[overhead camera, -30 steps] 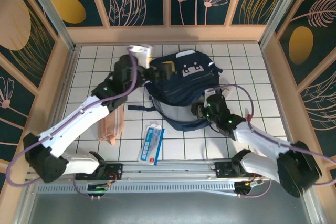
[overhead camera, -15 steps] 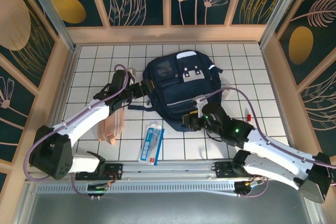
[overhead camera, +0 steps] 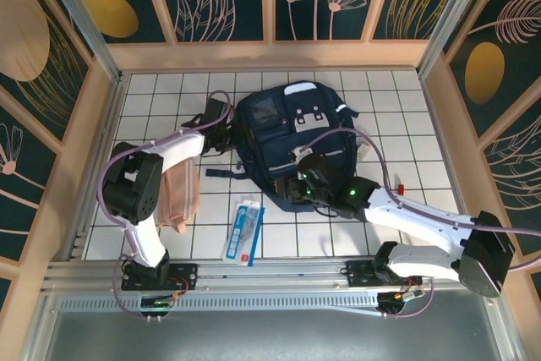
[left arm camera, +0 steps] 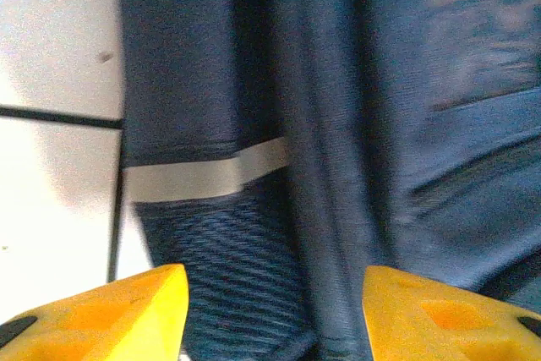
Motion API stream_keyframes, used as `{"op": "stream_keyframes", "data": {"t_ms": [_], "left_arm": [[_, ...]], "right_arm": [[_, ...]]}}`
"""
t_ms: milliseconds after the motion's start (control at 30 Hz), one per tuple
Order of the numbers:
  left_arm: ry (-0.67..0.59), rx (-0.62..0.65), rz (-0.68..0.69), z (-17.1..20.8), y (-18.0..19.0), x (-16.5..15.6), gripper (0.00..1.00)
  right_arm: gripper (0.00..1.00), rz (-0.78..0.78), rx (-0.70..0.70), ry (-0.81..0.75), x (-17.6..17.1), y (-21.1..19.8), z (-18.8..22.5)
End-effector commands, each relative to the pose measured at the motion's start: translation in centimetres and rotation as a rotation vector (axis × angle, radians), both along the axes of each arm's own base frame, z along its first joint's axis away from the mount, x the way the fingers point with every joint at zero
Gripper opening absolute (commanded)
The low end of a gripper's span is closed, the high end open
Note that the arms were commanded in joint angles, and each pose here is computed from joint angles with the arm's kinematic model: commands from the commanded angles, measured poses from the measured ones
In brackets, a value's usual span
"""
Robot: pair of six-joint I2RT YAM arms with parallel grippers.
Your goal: Pack the student bag
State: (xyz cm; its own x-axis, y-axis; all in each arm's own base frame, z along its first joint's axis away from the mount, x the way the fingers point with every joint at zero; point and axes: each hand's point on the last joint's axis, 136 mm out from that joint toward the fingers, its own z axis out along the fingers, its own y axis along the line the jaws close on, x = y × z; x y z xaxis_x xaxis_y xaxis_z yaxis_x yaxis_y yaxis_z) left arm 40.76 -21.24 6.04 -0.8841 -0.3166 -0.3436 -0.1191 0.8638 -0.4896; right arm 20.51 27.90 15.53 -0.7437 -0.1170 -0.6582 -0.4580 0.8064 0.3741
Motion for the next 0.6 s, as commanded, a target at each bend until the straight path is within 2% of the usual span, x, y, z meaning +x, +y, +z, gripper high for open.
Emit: {"op": "stream_keyframes", "data": {"t_ms": [0, 200, 233, 333, 400, 467, 500, 567], "left_arm": [[0.063, 0.053, 0.022, -2.1, 1.1, -0.9, 0.57], [0.064, 0.042, 0.061, -3.5, 1.3, -0.8, 0.58], [0.053, 0.025, 0.062, -3.4, 1.1, -0.6, 0.54], [0.043, -0.016, 0.029, -3.7, 0.1, -0.3, 0.27], [0.041, -0.003, 0.024, -3.8, 0.1, -0.1, 0.18], [0.025, 0.026, 0.035, -3.4, 0.6, 0.1, 0.05], [0.018, 0.037, 0.047, -3.0, 1.0, 0.1, 0.01], [-0.002, 0.028, 0.064, -1.9, 1.2, -0.1, 0.0]], "right_arm": [[0.47, -0.021, 0.03, -0.015, 0.3, 1.2, 0.9], [0.5, -0.063, -0.044, -0.01, -0.7, 0.4, -1.5], [0.51, -0.057, -0.064, -0.008, -0.9, 0.3, -2.1], [0.51, -0.057, -0.11, -0.005, -1.4, 0.1, -3.6], [0.51, -0.06, -0.124, 0.0, -1.6, 0.0, -4.4], [0.51, -0.071, -0.141, 0.007, -1.6, -0.3, -5.2], [0.51, -0.074, -0.156, 0.001, -1.5, -0.4, -5.6], [0.52, -0.087, -0.2, -0.017, -1.5, -1.1, -6.7]]}}
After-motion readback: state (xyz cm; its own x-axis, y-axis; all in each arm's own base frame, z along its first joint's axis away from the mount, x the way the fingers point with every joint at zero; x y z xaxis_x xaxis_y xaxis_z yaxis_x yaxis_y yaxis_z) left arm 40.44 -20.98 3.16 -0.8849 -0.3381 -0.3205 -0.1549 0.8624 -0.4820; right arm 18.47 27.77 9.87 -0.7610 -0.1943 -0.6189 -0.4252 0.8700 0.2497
